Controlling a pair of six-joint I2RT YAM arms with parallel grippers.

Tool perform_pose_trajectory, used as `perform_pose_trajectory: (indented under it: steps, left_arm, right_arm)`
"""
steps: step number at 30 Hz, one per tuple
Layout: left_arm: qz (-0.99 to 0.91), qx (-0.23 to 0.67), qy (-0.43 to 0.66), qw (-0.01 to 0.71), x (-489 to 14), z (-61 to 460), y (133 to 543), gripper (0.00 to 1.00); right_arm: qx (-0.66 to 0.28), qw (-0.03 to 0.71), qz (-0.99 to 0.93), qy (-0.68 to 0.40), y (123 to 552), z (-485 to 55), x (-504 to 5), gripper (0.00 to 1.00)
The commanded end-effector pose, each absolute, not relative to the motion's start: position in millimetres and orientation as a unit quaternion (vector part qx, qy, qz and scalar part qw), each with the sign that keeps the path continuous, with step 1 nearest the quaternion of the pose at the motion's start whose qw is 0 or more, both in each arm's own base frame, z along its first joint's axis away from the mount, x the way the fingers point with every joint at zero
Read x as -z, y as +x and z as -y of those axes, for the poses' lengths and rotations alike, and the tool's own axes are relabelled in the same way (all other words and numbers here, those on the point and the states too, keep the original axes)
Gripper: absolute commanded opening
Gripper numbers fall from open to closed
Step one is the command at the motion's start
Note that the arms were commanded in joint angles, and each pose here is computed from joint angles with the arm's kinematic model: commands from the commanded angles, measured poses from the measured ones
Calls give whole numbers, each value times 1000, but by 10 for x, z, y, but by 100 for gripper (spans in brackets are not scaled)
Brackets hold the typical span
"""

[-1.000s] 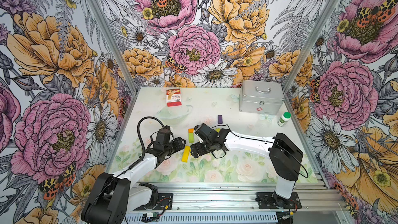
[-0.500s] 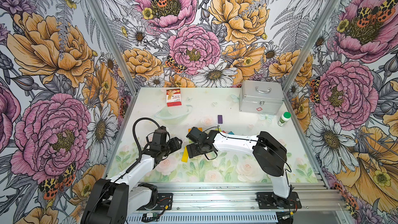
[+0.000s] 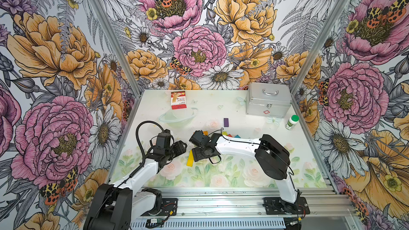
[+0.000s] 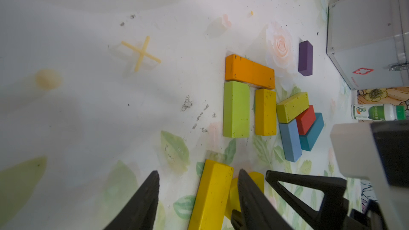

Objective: Assemble the letter p with building blocks
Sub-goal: Pick up the building block from the center of the board.

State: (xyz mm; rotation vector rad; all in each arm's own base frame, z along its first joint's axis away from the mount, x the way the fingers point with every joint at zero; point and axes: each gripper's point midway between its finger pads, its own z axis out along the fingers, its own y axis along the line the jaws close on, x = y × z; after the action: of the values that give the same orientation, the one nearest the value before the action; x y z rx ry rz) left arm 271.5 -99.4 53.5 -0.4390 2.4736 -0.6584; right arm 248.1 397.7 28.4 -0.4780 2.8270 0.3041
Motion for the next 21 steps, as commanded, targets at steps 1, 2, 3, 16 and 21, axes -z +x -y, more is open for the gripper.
perform_pose_trajectory:
  steps: [1, 2, 3, 16, 21]
  left_arm:
    - [-916, 249, -152, 274, -562, 997, 2722, 57]
    - [-916, 249, -152, 274, -564, 998, 2726, 57]
    - [-917, 249, -152, 274, -560, 996, 2722, 57]
    - [-916, 249, -152, 276, -568, 995, 2725, 57]
    - [-916, 250, -150, 276, -570, 1010, 2709, 57]
  right_arm:
    - [-93, 136, -972, -167, 2495, -4020, -282, 83]
    - [-90, 135, -972, -168, 2490, -4022, -276, 82]
    - [-90, 134, -972, -169, 2485, -4035, -270, 82]
    - [-72, 125, -976, -164, 2475, -3990, -182, 62]
    - [-71, 142, -974, -163, 2505, -3923, -309, 54]
